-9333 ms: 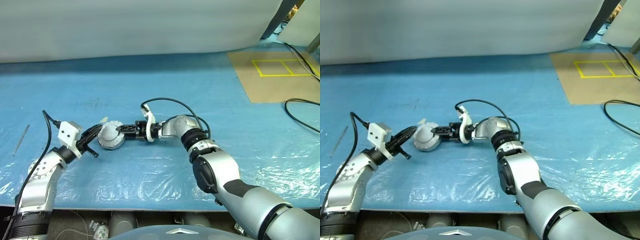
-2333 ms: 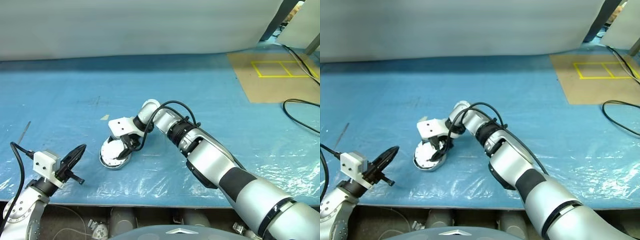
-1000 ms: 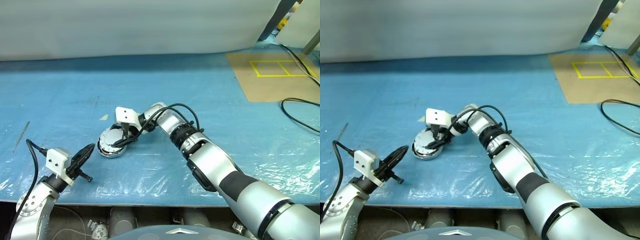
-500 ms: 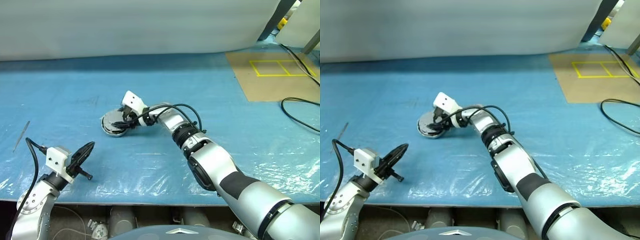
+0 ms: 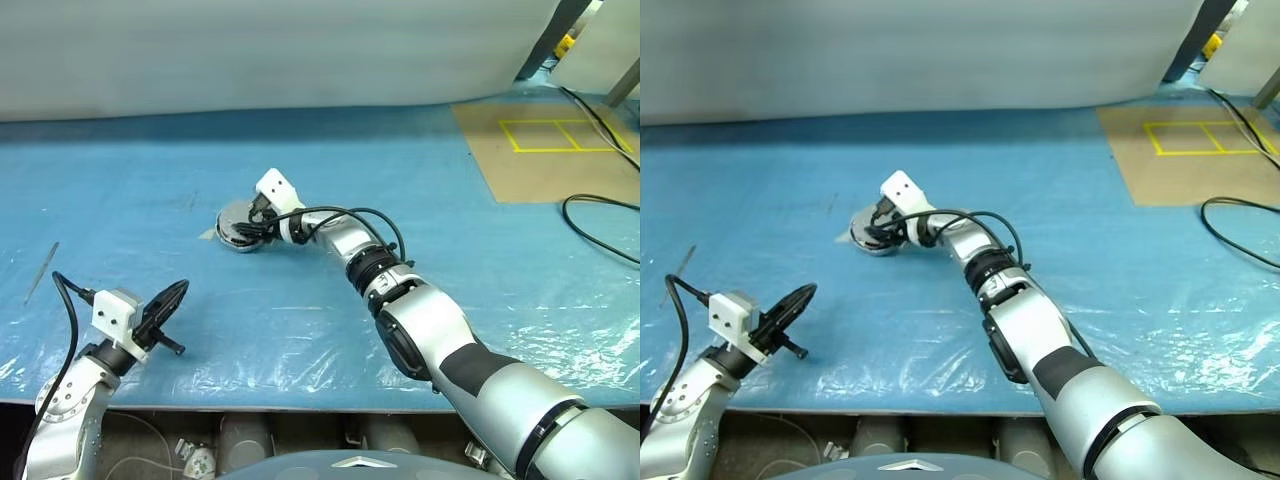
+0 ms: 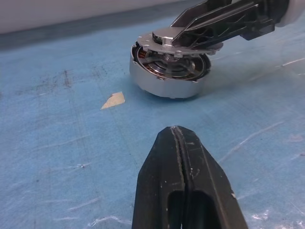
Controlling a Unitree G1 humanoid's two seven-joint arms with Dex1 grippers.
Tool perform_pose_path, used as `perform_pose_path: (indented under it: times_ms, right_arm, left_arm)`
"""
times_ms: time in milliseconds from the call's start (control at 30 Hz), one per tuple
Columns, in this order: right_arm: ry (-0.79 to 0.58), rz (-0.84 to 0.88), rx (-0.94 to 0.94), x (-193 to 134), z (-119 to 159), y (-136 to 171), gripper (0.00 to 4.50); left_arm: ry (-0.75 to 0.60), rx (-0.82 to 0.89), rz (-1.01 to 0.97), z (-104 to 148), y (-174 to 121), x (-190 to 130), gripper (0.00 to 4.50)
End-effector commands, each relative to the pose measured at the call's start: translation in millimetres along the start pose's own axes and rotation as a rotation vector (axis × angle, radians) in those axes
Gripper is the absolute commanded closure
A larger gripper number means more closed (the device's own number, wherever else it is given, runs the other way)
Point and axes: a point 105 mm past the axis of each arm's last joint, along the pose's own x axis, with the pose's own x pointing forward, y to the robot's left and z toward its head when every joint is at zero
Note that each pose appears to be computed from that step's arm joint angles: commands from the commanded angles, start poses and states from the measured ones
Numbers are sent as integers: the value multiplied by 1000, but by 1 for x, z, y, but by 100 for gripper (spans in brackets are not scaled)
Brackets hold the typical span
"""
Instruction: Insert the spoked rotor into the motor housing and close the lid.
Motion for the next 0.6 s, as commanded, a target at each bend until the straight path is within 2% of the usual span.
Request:
perform_pose_path:
  times_ms: [33, 233, 367, 500, 600]
  right_arm:
    - [-96, 280, -68, 23, 25, 61, 153]
    - [-51, 515, -190, 1, 22, 69, 153]
    - [45, 570, -344, -11, 10, 63, 153]
    - [52, 565, -413, -13, 12, 58, 153]
    - [111, 632, -491, -20, 4, 60, 153]
  left_arm:
    - [-22, 29, -7, 6, 1, 0, 450]
    - [-25, 30, -12, 7, -1, 3, 450]
    - [-28, 31, -10, 9, -1, 4, 450]
    - [-30, 31, -9, 10, -1, 5, 450]
    - [-31, 27, -6, 10, -2, 5, 450]
